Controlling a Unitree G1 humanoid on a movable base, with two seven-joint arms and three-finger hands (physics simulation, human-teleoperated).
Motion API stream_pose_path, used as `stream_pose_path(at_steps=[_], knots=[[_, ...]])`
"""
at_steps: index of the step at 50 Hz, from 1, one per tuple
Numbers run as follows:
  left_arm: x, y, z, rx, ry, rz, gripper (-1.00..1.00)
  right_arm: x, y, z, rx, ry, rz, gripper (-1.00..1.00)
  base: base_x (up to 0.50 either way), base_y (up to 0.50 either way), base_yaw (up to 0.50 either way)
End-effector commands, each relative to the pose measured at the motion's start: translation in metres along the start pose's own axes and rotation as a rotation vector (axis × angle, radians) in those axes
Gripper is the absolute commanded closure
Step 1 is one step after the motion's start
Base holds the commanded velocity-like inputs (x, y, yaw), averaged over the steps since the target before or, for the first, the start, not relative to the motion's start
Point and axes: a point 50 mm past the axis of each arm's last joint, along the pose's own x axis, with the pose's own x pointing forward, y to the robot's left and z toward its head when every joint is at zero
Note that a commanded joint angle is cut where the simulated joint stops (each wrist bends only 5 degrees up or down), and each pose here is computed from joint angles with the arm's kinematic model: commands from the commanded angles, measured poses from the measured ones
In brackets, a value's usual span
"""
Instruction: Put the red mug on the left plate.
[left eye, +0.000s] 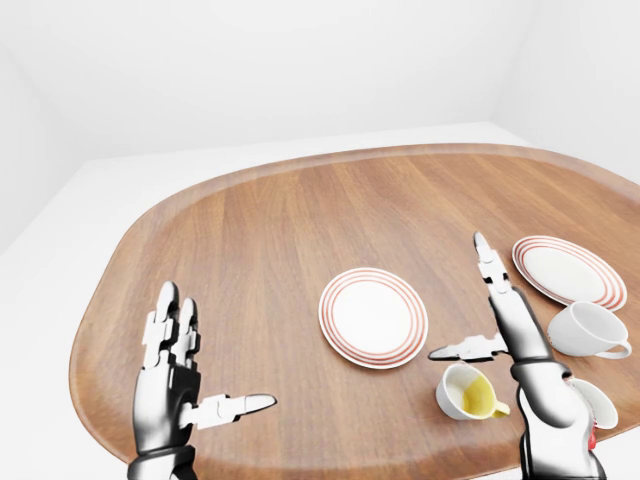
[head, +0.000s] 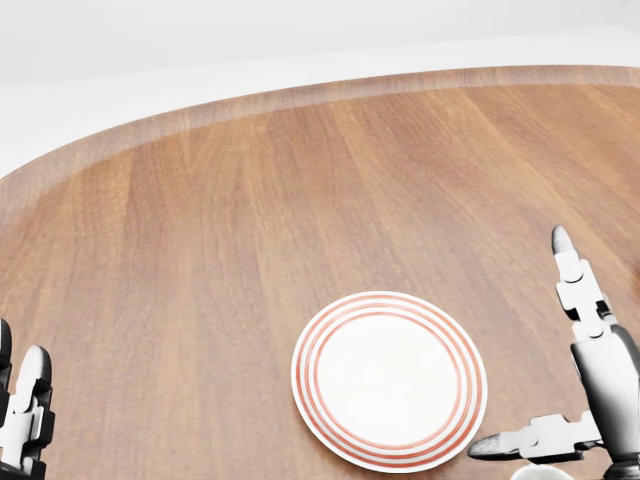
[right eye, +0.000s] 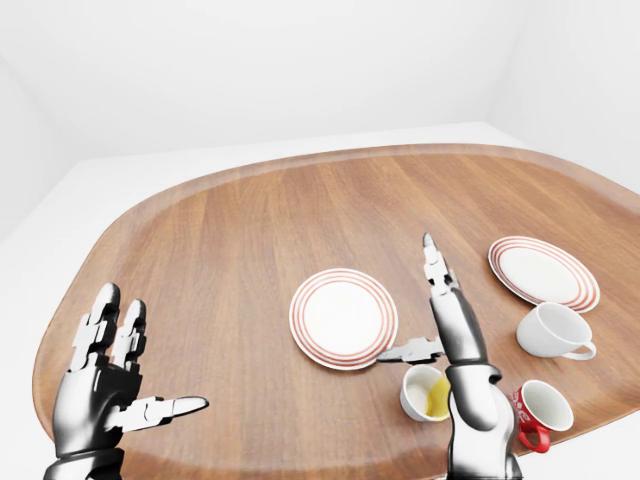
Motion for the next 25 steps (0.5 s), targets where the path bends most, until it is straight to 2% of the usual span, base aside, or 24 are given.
stream_pose_path(at_steps=[1,3,8,14,19,21,23,25], knots=[[-0.001,-0.001,0.002,0.004,-0.004,0.001,-1.0,0.024,-0.044,0.014,-0.293,-0.024,-0.036,-1.0,0.0,0.0,0.0],[-0.001,0.0,0.002,0.004,-0.005,0.002,-1.0,0.024,-0.045,0.006,-0.306,0.012,0.037,-1.0,0.0,0.0,0.0],[-0.002,0.0,0.002,0.002,-0.004,0.004,-1.0,0.025,-0.058,-0.017,-0.452,0.162,0.053,-1.0,0.0,0.0,0.0],[-0.002,0.001,0.003,0.0,-0.006,0.005,-1.0,0.024,-0.089,-0.044,-0.432,0.299,0.057,-1.0,0.0,0.0,0.0],[-0.004,0.001,0.004,-0.001,-0.007,0.008,-1.0,0.01,-0.108,-0.093,-0.29,0.464,0.058,-1.0,0.0,0.0,0.0],[-0.003,0.001,0.004,0.0,-0.008,0.008,-1.0,0.005,-0.108,-0.107,-0.285,0.514,0.072,-1.0,0.0,0.0,0.0],[-0.003,0.001,0.005,-0.001,-0.011,0.008,-1.0,-0.006,-0.108,-0.139,-0.321,0.671,0.102,-1.0,0.0,0.0,0.0],[-0.003,0.001,0.005,-0.002,-0.013,0.011,-1.0,-0.012,-0.112,-0.15,-0.323,0.717,0.099,-1.0,0.0,0.0,0.0]])
